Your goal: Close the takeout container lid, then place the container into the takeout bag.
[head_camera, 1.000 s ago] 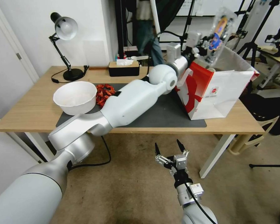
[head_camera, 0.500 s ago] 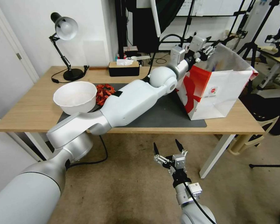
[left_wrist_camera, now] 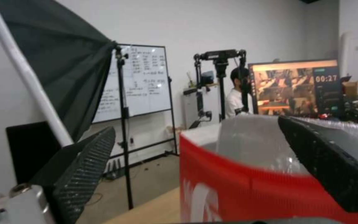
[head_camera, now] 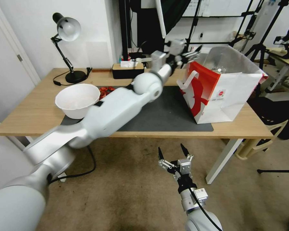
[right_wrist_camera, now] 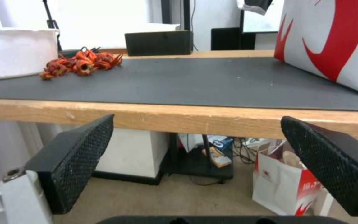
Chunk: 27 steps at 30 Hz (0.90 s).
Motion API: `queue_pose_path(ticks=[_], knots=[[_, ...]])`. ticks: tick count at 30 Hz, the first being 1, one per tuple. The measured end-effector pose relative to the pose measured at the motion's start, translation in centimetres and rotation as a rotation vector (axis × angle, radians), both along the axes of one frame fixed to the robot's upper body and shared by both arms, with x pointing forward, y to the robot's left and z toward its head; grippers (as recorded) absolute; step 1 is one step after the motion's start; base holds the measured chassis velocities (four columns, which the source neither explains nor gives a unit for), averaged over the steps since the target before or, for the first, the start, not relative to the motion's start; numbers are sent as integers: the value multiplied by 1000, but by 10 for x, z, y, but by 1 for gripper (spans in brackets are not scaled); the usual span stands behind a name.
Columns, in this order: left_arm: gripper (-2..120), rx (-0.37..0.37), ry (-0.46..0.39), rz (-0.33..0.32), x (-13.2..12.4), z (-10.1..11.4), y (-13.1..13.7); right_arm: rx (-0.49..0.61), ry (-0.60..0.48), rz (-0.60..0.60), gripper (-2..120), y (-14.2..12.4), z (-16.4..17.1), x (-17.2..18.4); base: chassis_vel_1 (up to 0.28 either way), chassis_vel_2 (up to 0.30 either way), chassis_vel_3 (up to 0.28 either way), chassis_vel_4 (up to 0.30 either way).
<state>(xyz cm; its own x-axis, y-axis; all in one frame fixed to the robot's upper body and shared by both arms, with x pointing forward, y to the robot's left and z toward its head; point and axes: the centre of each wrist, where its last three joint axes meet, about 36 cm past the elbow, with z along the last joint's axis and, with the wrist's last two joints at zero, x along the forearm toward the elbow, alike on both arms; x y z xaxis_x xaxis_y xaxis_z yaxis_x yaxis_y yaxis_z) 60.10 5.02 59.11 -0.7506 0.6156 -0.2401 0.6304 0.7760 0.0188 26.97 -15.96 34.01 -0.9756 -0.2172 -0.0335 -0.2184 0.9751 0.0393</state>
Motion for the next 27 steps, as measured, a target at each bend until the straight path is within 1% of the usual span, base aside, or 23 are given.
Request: queue_pose_path(ticks=[3,4,5,7,8,9,10,11,14,15,16,17,18,20,21,22,24,25,27], knots=[[100,14,17,49,-24,-22,30,-2,-4,-4,100,0,1,1,0,0,0,0],[100,22,26,86,-34,-34,48,-4,-8,-5,100,-1,3,1,0,0,0,0],[100,22,26,86,-34,-34,48,-4,-8,-5,100,-1,3,1,0,0,0,0],[100,34,56,155,-52,-59,79,-6,-14,-8,100,-2,5,0,0,0,0,0],[100,34,56,155,-52,-59,79,-6,-14,-8,100,-2,5,0,0,0,0,0],[100,44,73,196,-66,-75,99,-9,-18,-11,100,-3,7,0,0,0,0,0],[100,46,84,222,-80,-87,113,-10,-20,-12,100,-3,8,1,0,0,0,0],[100,46,84,222,-80,-87,113,-10,-20,-12,100,-3,8,1,0,0,0,0],[100,60,113,296,-130,-121,148,-17,-29,-9,100,-5,10,3,0,0,0,0],[100,60,113,296,-130,-121,148,-17,-29,-9,100,-5,10,3,0,0,0,0],[100,65,116,325,-146,-132,156,-21,-30,-8,100,-6,10,2,0,0,0,0],[100,67,119,348,-157,-139,162,-24,-30,-9,100,-7,10,2,0,0,0,0],[100,67,119,348,-157,-139,162,-24,-30,-9,100,-7,10,2,0,0,0,0],[100,73,122,392,-176,-150,171,-29,-31,-11,100,-9,11,2,0,0,0,0],[100,73,122,392,-176,-150,171,-29,-31,-11,100,-9,11,2,0,0,0,0],[100,87,124,428,-190,-160,176,-32,-31,-16,100,-11,11,2,0,0,0,0],[100,97,121,461,-201,-169,180,-34,-32,-22,100,-12,11,1,0,0,0,0],[100,97,121,461,-201,-169,180,-34,-32,-22,100,-12,11,1,0,0,0,0],[100,116,124,501,-217,-181,183,-34,-33,-38,100,-15,12,0,0,0,0,0]])
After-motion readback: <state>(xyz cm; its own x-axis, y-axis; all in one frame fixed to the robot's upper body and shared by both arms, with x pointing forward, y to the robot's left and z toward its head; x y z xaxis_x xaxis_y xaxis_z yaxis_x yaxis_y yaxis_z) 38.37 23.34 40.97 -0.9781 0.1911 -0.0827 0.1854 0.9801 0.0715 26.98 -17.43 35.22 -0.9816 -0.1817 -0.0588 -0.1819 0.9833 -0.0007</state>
